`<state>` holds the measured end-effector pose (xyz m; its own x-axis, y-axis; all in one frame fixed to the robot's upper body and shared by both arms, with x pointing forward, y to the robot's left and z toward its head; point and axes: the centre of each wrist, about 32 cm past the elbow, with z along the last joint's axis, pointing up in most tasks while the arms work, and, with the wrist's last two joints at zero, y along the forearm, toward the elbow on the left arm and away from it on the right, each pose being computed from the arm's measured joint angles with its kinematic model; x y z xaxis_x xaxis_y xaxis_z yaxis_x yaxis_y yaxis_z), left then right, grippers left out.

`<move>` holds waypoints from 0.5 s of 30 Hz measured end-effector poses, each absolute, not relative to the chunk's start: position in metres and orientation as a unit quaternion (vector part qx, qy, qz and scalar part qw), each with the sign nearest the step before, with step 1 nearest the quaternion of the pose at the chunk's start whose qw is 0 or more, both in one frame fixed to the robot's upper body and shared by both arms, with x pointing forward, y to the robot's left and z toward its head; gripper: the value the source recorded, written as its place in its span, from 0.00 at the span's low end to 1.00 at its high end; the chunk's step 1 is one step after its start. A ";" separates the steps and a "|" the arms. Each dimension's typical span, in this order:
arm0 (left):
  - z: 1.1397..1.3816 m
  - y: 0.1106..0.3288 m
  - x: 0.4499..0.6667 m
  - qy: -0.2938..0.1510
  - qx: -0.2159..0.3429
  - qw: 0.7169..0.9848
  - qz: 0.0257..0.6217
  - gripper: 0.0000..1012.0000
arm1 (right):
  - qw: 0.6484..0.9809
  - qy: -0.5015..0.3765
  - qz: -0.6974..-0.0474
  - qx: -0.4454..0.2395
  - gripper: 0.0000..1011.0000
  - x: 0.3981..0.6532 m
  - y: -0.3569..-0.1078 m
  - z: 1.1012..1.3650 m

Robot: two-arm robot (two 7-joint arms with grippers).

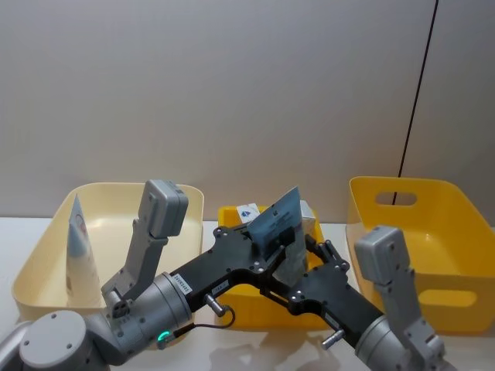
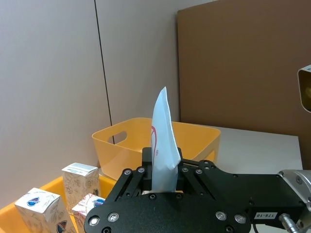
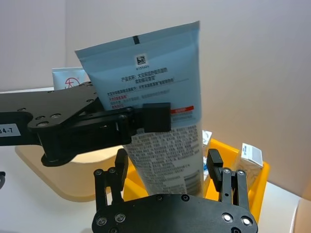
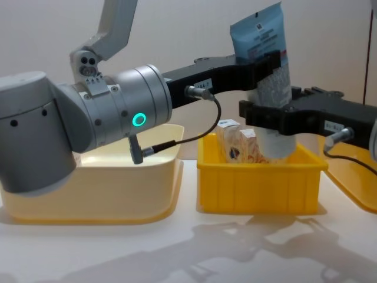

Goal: Bimanual collaborative sorting of washing and personal care products

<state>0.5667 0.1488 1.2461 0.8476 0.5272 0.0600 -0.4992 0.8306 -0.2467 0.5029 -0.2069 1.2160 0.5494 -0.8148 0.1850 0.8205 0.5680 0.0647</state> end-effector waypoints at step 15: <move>1.246 0.149 0.567 -0.063 -0.112 0.955 0.269 0.23 | 0.887 -0.106 -0.449 -0.029 0.84 0.513 -0.201 1.221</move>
<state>0.5667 0.1488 1.2460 0.8475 0.5275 0.0597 -0.4995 0.8304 -0.2467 0.5127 -0.2009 1.2213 0.5746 -0.7897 0.2150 0.8021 0.5956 0.0438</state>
